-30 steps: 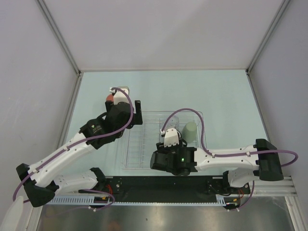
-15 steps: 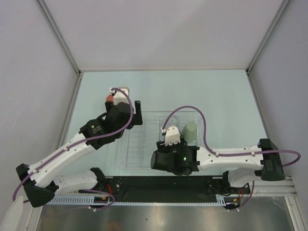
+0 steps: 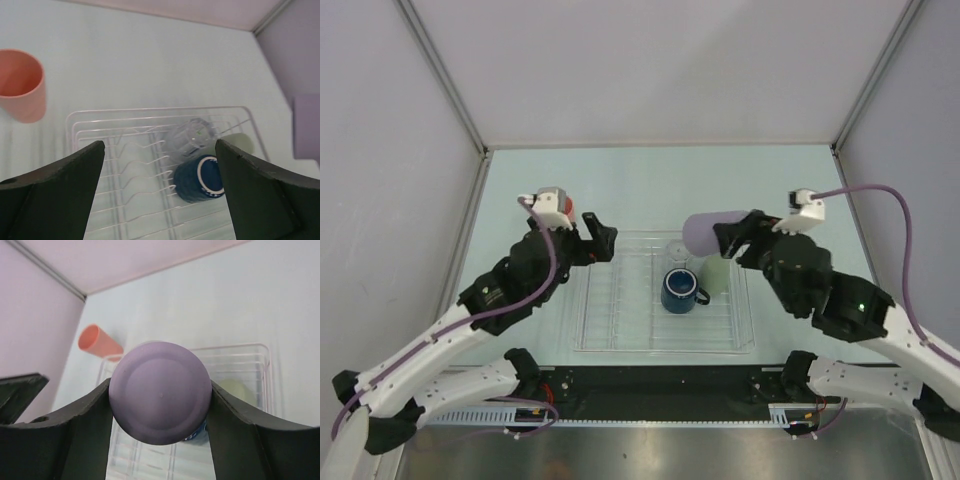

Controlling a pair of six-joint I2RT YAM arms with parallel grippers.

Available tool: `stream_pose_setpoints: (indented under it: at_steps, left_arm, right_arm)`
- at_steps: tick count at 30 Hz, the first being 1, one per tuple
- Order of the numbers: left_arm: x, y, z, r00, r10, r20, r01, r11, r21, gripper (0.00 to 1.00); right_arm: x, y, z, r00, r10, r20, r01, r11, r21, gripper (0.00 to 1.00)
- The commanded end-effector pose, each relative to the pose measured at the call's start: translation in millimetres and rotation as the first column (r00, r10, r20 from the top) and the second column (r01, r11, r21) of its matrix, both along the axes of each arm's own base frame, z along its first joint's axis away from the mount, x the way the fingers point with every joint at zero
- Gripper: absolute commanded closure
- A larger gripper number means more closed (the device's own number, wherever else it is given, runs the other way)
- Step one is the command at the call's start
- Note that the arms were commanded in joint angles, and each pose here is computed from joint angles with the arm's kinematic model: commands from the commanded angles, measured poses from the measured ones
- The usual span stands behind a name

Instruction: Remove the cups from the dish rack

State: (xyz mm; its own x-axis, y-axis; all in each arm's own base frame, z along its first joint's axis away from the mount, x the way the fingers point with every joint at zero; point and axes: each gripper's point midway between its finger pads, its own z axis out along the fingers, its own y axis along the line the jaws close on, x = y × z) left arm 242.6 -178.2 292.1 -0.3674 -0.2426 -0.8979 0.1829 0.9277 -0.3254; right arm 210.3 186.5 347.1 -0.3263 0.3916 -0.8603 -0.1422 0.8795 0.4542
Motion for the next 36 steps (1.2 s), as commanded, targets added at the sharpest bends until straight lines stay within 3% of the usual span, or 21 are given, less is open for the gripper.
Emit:
stream_pose_setpoints:
  at_steps: [1, 4, 6, 7, 11, 14, 26, 31, 36]
  left_arm:
    - [-15, -26, 58, 0.97, -0.124, 0.211, 0.182, 0.942, -0.283, 0.03]
    - [-25, -41, 75, 0.934, -0.196, 0.297, 0.297, 0.89, -0.346, 0.03]
    - [-34, -54, 91, 0.896, -0.258, 0.361, 0.392, 0.84, -0.374, 0.02]
    - [-35, -61, 91, 0.887, -0.281, 0.367, 0.418, 0.827, -0.376, 0.02]
    - [-46, -78, 106, 0.831, -0.351, 0.431, 0.524, 0.756, -0.393, 0.02]
    - [-46, -83, 103, 0.822, -0.363, 0.439, 0.539, 0.745, -0.394, 0.03]
    - [-38, -105, 83, 0.818, -0.412, 0.402, 0.561, 0.728, -0.395, 0.04]
    - [-49, -122, 85, 0.763, -0.486, 0.425, 0.641, 0.653, -0.404, 0.07]
    - [-59, -131, 83, 0.723, -0.533, 0.44, 0.691, 0.587, -0.423, 0.17]
  right_arm:
    - [11, 12, 36, 0.979, 0.138, 0.153, -0.169, 0.962, 0.215, 1.0]
    - [15, 26, 38, 0.947, 0.265, 0.181, -0.312, 0.895, 0.32, 1.0]
    - [25, 26, 39, 0.934, 0.275, 0.23, -0.346, 0.857, 0.382, 1.0]
    - [18, 34, 53, 0.9, 0.328, 0.287, -0.426, 0.798, 0.425, 1.0]
    - [26, 41, 41, 0.876, 0.38, 0.297, -0.481, 0.734, 0.479, 1.0]
    - [22, 45, 46, 0.846, 0.412, 0.339, -0.533, 0.686, 0.496, 1.0]
    - [22, 55, 46, 0.803, 0.464, 0.375, -0.596, 0.627, 0.501, 1.0]
    - [19, 64, 39, 0.77, 0.507, 0.387, -0.636, 0.569, 0.521, 1.0]
    - [19, 72, 35, 0.743, 0.537, 0.4, -0.663, 0.509, 0.548, 1.0]
